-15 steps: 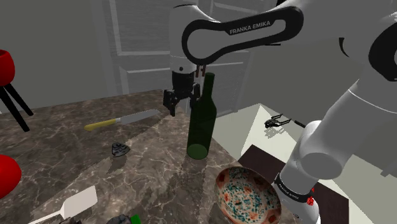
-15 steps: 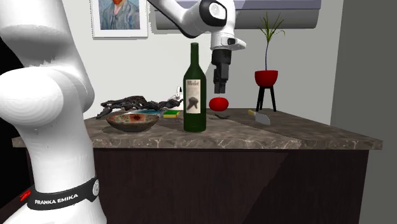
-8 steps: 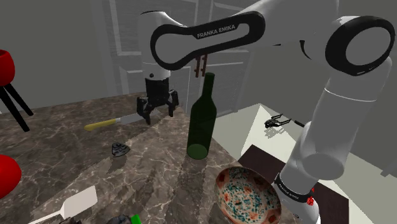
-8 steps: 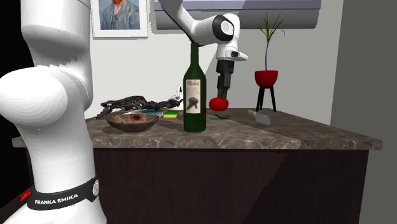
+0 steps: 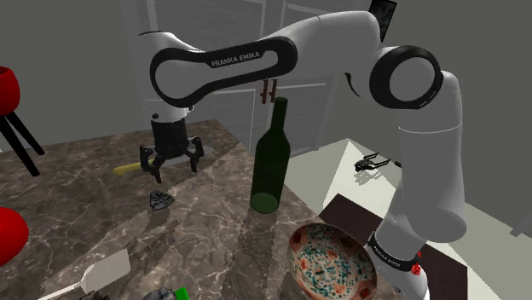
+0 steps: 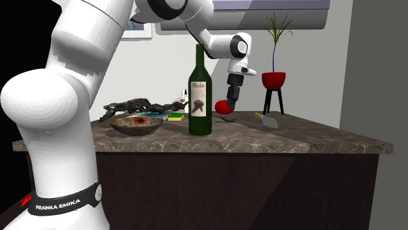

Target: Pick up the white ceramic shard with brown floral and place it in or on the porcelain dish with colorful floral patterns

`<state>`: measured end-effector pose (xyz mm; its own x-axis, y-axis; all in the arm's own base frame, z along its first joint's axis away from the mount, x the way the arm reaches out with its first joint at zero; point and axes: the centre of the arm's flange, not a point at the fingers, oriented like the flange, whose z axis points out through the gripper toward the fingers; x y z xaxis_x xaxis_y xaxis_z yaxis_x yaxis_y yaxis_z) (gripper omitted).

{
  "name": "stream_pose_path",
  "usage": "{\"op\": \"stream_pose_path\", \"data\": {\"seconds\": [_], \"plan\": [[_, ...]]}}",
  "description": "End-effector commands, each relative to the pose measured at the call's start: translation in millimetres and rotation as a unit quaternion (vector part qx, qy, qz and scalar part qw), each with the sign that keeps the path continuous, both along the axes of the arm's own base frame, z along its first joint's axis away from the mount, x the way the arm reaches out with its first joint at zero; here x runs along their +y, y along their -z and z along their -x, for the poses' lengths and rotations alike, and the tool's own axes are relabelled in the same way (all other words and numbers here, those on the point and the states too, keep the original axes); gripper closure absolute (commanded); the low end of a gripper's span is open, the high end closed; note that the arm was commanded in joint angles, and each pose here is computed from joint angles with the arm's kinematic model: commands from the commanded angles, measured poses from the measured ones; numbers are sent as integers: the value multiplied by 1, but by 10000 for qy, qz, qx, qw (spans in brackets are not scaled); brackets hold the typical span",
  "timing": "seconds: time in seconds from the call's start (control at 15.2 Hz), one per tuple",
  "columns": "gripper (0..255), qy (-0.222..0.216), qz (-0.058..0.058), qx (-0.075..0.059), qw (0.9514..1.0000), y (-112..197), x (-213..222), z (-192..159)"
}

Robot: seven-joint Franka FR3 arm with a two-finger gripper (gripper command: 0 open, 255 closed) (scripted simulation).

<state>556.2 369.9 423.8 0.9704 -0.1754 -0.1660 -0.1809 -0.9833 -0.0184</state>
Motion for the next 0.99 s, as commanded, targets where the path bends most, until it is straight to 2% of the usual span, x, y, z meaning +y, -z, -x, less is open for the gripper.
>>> {"op": "stream_pose_path", "data": {"seconds": [0.0, 0.13, 0.59, 0.92], "plan": [[0, 37, -45, 70, 10000, 9, 19, -16], [0, 66, -85, 133, 9999, 17, 38, -28], [0, 66, -85, 133, 9999, 53, 40, -21], [0, 66, -85, 133, 9999, 56, 40, -21]]}}
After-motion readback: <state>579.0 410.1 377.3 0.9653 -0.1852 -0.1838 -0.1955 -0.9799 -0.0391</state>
